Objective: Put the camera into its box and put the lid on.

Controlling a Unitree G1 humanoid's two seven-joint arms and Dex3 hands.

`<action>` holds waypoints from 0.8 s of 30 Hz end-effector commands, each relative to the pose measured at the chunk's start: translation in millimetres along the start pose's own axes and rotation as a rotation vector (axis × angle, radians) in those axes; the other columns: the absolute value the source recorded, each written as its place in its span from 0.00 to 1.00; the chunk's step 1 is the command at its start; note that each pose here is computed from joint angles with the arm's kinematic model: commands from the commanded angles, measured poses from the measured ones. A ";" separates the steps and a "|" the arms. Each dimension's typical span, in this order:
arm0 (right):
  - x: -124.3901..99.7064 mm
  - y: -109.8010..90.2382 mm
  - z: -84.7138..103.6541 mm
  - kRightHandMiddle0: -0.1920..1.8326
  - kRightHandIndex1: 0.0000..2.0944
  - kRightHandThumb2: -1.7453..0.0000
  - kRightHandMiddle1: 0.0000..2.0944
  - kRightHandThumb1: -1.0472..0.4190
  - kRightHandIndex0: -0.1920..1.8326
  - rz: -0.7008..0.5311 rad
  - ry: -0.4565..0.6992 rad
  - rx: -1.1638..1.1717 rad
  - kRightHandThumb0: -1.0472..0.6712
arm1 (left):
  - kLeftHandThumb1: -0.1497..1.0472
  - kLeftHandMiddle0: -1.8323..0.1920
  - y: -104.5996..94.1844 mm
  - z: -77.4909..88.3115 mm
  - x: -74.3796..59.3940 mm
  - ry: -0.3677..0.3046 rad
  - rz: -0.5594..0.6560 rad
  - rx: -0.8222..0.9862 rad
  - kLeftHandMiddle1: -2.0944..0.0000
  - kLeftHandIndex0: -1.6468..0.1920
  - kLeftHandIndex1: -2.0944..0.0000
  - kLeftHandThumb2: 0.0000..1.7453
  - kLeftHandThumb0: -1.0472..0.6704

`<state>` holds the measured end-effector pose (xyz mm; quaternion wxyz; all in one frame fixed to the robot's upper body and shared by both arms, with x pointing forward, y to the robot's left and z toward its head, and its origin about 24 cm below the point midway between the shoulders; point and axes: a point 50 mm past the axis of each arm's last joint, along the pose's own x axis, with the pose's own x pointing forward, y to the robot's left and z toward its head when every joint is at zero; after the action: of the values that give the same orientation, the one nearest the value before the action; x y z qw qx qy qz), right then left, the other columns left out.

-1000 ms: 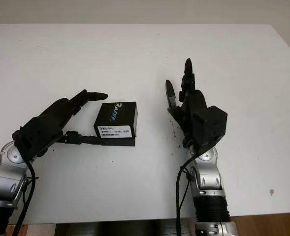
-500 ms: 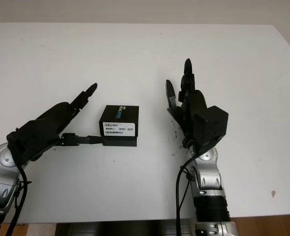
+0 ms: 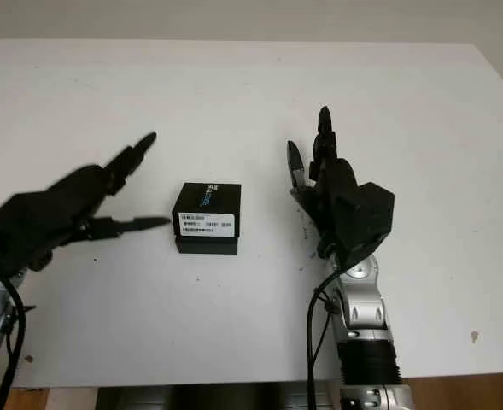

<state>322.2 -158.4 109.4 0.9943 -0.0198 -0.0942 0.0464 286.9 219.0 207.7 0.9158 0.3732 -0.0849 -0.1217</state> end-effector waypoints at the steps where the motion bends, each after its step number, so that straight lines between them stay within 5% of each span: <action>1: 4.1 -2.5 12.1 0.00 0.01 0.71 0.02 0.00 0.00 0.014 -0.038 -0.029 0.20 | 0.99 0.85 27.3 22.6 6.4 -0.063 0.023 0.040 0.71 0.78 0.90 0.05 0.15; 3: 4.5 -3.5 13.5 0.00 0.01 0.71 0.02 0.00 0.00 0.020 -0.038 -0.037 0.20 | 0.96 0.88 41.6 31.2 12.1 -0.069 -0.003 0.043 0.72 0.78 0.89 0.03 0.15; 8: 5.8 -5.5 15.1 0.00 0.01 0.72 0.02 0.00 0.00 0.019 -0.036 -0.037 0.20 | 0.93 0.80 76.9 74.0 42.6 -0.041 -0.153 0.264 0.93 0.81 0.92 0.03 0.09; 14: 7.2 -2.3 15.8 0.00 0.00 0.71 0.02 0.00 0.00 0.026 -0.041 -0.038 0.21 | 0.93 0.84 55.5 96.6 73.3 0.000 -0.401 0.482 0.98 0.86 0.96 0.04 0.06; 24: 6.0 1.0 13.6 0.00 0.00 0.70 0.02 0.00 0.00 0.017 -0.031 -0.053 0.20 | 0.94 0.95 17.6 84.5 95.9 0.129 -0.694 0.523 0.99 0.94 0.99 0.03 0.03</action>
<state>326.2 -158.3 121.5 0.9922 -0.0437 -0.1053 0.0513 360.9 153.7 275.4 0.7045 0.5968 0.0831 -0.3749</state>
